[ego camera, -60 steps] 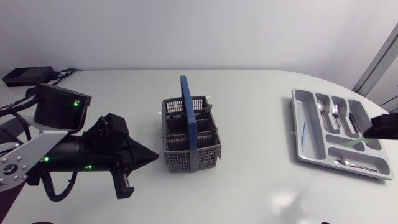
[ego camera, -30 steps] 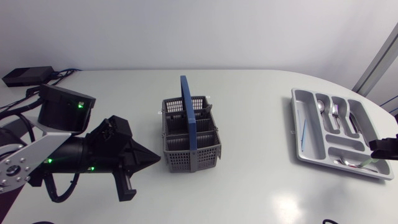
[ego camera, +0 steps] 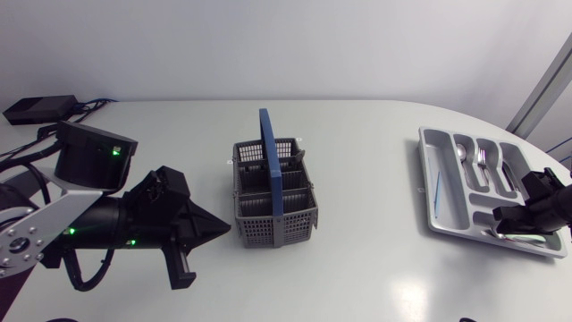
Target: Sort the cutlery from the basket into the organizer compartments.
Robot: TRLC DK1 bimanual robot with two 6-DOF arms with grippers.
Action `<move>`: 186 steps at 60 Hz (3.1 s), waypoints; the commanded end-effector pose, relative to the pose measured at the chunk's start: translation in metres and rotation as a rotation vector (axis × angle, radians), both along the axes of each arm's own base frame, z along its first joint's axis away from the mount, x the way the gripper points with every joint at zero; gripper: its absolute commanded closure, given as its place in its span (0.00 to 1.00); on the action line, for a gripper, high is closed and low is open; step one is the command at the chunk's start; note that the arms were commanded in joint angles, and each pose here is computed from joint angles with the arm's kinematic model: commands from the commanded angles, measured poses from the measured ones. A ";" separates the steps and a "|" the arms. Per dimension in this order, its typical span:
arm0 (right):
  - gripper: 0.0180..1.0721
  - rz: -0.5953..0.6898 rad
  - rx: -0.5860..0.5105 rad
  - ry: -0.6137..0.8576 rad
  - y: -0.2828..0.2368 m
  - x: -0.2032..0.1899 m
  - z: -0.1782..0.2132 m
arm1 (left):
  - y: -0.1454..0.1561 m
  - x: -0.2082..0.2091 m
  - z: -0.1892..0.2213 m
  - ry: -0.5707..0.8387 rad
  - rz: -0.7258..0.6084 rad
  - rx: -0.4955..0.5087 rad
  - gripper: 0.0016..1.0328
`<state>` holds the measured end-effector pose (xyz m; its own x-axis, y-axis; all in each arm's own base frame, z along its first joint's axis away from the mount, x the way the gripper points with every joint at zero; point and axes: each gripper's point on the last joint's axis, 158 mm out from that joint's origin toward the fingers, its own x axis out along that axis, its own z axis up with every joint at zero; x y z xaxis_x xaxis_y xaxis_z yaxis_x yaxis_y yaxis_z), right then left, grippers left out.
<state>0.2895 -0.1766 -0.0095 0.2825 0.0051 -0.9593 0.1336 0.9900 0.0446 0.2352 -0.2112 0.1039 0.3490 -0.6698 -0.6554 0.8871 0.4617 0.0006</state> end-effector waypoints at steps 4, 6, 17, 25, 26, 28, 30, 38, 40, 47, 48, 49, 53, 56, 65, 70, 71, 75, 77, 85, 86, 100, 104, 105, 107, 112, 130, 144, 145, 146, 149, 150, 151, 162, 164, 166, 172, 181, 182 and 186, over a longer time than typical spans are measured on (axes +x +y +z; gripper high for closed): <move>0.39 -0.035 -0.036 -0.048 -0.014 0.020 0.014 | -0.001 -0.002 -0.001 0.008 -0.003 0.006 0.95; 0.34 -0.035 -0.050 -0.067 -0.015 0.022 0.022 | 0.000 -0.002 -0.001 0.008 -0.002 0.006 0.95; 0.19 0.001 -0.133 -0.195 -0.004 0.027 0.083 | 0.001 -0.003 -0.001 0.009 0.001 0.007 0.95; 0.17 0.069 -0.114 -0.275 0.030 0.030 0.123 | 0.002 -0.004 -0.002 0.015 0.001 0.010 0.95; 0.17 0.092 -0.099 -0.296 0.039 0.031 0.129 | 0.002 -0.005 -0.001 0.013 0.000 0.009 0.95; 0.17 0.130 -0.087 -0.334 0.055 0.033 0.140 | 0.002 -0.006 -0.001 0.016 0.001 0.009 0.95; 0.17 0.173 -0.078 -0.357 0.072 0.035 0.147 | 0.003 -0.006 0.000 0.015 0.002 0.010 0.95; 0.17 0.332 -0.001 -0.405 0.150 0.049 0.159 | 0.003 -0.008 -0.002 0.022 0.000 0.015 0.95; 0.17 0.359 0.017 -0.411 0.166 0.052 0.159 | 0.003 -0.009 -0.002 0.024 -0.002 0.016 0.95; 0.17 0.441 0.099 -0.458 0.220 0.076 0.162 | 0.003 -0.009 -0.003 0.027 -0.001 0.018 0.95; 0.17 0.450 0.113 -0.458 0.226 0.078 0.162 | 0.003 -0.009 -0.003 0.027 -0.001 0.018 0.95; 0.17 0.461 0.129 -0.455 0.232 0.081 0.161 | 0.003 -0.009 -0.003 0.027 -0.001 0.018 0.95; 0.17 0.491 0.191 -0.436 0.257 0.092 0.156 | 0.002 -0.010 -0.003 0.028 -0.005 0.019 0.95; 0.17 0.523 0.232 -0.422 0.277 0.099 0.151 | 0.001 -0.011 -0.004 0.027 -0.009 0.020 0.95; 0.17 0.593 0.296 -0.323 0.329 0.104 0.116 | -0.001 -0.016 -0.012 0.043 -0.027 0.039 0.95; 0.17 0.608 0.294 -0.261 0.345 0.104 0.090 | -0.004 -0.020 -0.013 0.044 -0.040 0.038 0.95; 0.17 0.606 0.293 -0.246 0.346 0.104 0.085 | -0.004 -0.021 -0.014 0.045 -0.043 0.039 0.95; 0.17 0.611 0.297 -0.213 0.352 0.104 0.071 | -0.005 -0.023 -0.015 0.050 -0.046 0.043 0.95; 0.20 0.616 0.301 -0.205 0.354 0.103 0.068 | -0.005 -0.023 -0.016 0.051 -0.045 0.045 0.95; 0.49 0.613 0.310 -0.252 0.359 0.115 0.078 | -0.005 -0.025 -0.018 0.057 -0.046 0.046 0.95; 0.52 0.610 0.311 -0.260 0.360 0.119 0.080 | -0.005 -0.025 -0.019 0.059 -0.047 0.047 0.95; 0.93 0.575 0.333 -0.292 0.367 0.179 0.076 | -0.011 -0.029 -0.026 0.062 -0.067 0.071 0.96; 0.94 0.569 0.345 -0.296 0.372 0.197 0.073 | -0.011 -0.028 -0.030 0.068 -0.067 0.076 0.96; 0.94 0.571 0.346 -0.299 0.375 0.201 0.072 | -0.012 -0.027 -0.030 0.067 -0.066 0.077 0.96; 0.94 0.573 0.348 -0.298 0.380 0.209 0.070 | -0.012 -0.027 -0.032 0.070 -0.067 0.080 0.96; 0.94 0.580 0.359 -0.309 0.391 0.224 0.070 | -0.011 -0.024 -0.033 0.068 -0.063 0.081 0.96; 0.94 0.629 0.436 -0.237 0.425 0.209 0.069 | -0.009 -0.023 -0.040 0.076 -0.058 0.088 0.95; 0.94 0.687 0.455 -0.130 0.445 0.146 0.059 | 0.002 -0.015 -0.037 0.065 -0.015 0.082 0.95; 0.94 0.690 0.455 -0.122 0.446 0.141 0.057 | 0.003 -0.015 -0.037 0.064 -0.012 0.081 0.95; 0.94 0.696 0.456 -0.119 0.447 0.136 0.058 | 0.003 -0.015 -0.038 0.065 -0.012 0.082 0.95; 0.94 0.713 0.458 -0.106 0.451 0.121 0.058 | 0.006 -0.015 -0.039 0.065 -0.005 0.084 0.95; 0.94 0.717 0.459 -0.103 0.451 0.116 0.059 | 0.007 -0.015 -0.039 0.066 -0.002 0.085 0.95; 0.94 0.722 0.460 -0.101 0.452 0.112 0.061 | 0.008 -0.015 -0.039 0.064 0.001 0.084 0.95; 0.94 0.767 0.475 -0.075 0.462 0.060 0.074 | 0.027 -0.006 -0.036 0.045 0.051 0.093 0.95; 0.94 0.774 0.478 -0.072 0.463 0.052 0.077 | 0.030 -0.005 -0.035 0.040 0.058 0.094 0.95; 0.94 0.776 0.479 -0.071 0.464 0.046 0.079 | 0.032 -0.006 -0.036 0.041 0.062 0.097 0.95; 0.95 0.781 0.481 -0.067 0.460 0.031 0.085 | 0.043 -0.003 -0.036 0.031 0.084 0.103 0.95; 0.94 0.753 0.468 -0.132 0.450 0.051 0.099 | 0.058 0.001 -0.035 0.028 0.119 0.096 0.95; 0.94 0.748 0.468 -0.137 0.449 0.056 0.099 | 0.058 0.001 -0.035 0.030 0.119 0.094 0.95; 0.94 0.720 0.470 -0.160 0.445 0.080 0.099 | 0.058 -0.001 -0.036 0.034 0.117 0.093 0.95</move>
<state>0.3439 0.2756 0.0911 0.1535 0.6229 -0.7671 -0.5977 0.6767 0.4299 0.2401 -0.1561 0.0733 0.4081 -0.5607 -0.7205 0.8189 0.5737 0.0173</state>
